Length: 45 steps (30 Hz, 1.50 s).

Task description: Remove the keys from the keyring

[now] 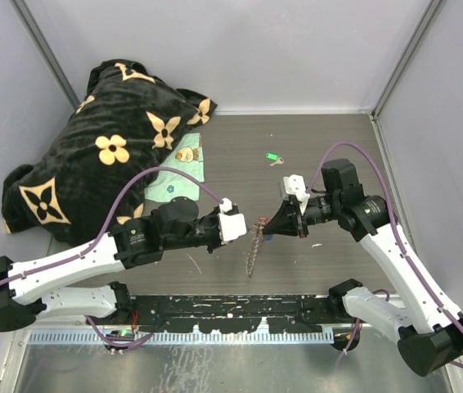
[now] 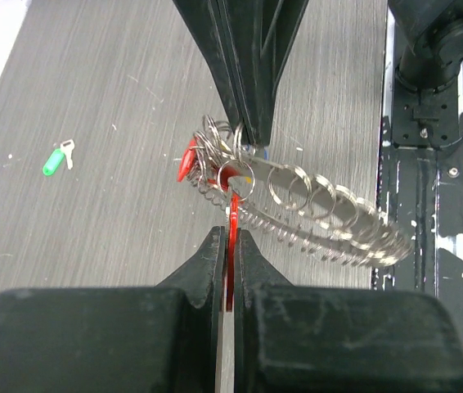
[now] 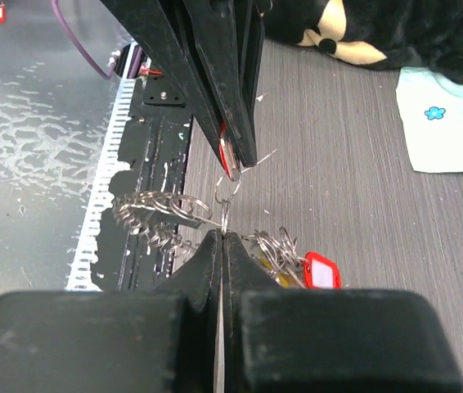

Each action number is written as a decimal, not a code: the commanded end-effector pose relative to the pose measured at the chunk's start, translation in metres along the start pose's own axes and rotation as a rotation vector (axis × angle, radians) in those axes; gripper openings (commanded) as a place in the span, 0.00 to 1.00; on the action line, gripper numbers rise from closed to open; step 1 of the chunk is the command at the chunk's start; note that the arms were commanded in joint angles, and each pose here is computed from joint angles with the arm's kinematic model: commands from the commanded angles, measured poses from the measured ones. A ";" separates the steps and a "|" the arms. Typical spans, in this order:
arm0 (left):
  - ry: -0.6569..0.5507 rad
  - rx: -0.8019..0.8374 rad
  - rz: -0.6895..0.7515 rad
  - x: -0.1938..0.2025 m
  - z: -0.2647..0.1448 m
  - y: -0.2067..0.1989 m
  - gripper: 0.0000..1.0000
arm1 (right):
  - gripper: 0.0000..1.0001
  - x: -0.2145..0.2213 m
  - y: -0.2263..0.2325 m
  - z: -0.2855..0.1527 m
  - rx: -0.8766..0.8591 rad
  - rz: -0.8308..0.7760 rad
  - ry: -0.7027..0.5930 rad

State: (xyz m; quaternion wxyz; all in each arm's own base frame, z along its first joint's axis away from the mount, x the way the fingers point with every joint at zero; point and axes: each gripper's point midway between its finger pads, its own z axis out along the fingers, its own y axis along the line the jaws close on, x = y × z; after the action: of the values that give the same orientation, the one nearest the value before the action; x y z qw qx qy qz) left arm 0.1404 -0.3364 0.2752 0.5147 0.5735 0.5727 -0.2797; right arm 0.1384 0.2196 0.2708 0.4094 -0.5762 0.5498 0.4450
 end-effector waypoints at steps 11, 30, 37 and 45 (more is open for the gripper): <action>0.032 -0.014 -0.004 0.019 0.011 0.001 0.00 | 0.01 -0.015 0.011 -0.002 -0.061 -0.010 -0.071; 0.009 -0.057 -0.209 0.047 0.010 -0.007 0.00 | 0.01 0.011 -0.014 -0.015 0.110 -0.017 -0.003; -0.031 -0.196 -0.584 0.080 0.012 0.031 0.00 | 0.01 0.028 -0.037 -0.038 0.269 0.008 0.024; -0.063 -0.383 -1.035 0.118 0.049 0.137 0.00 | 0.01 0.032 -0.054 -0.054 0.370 0.046 0.009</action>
State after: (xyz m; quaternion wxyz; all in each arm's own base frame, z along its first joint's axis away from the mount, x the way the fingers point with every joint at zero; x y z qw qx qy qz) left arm 0.2426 -0.2935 0.1595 0.4215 0.2430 0.8069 -0.3351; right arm 0.1845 0.1644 0.2360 0.4575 -0.4823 0.6552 0.3589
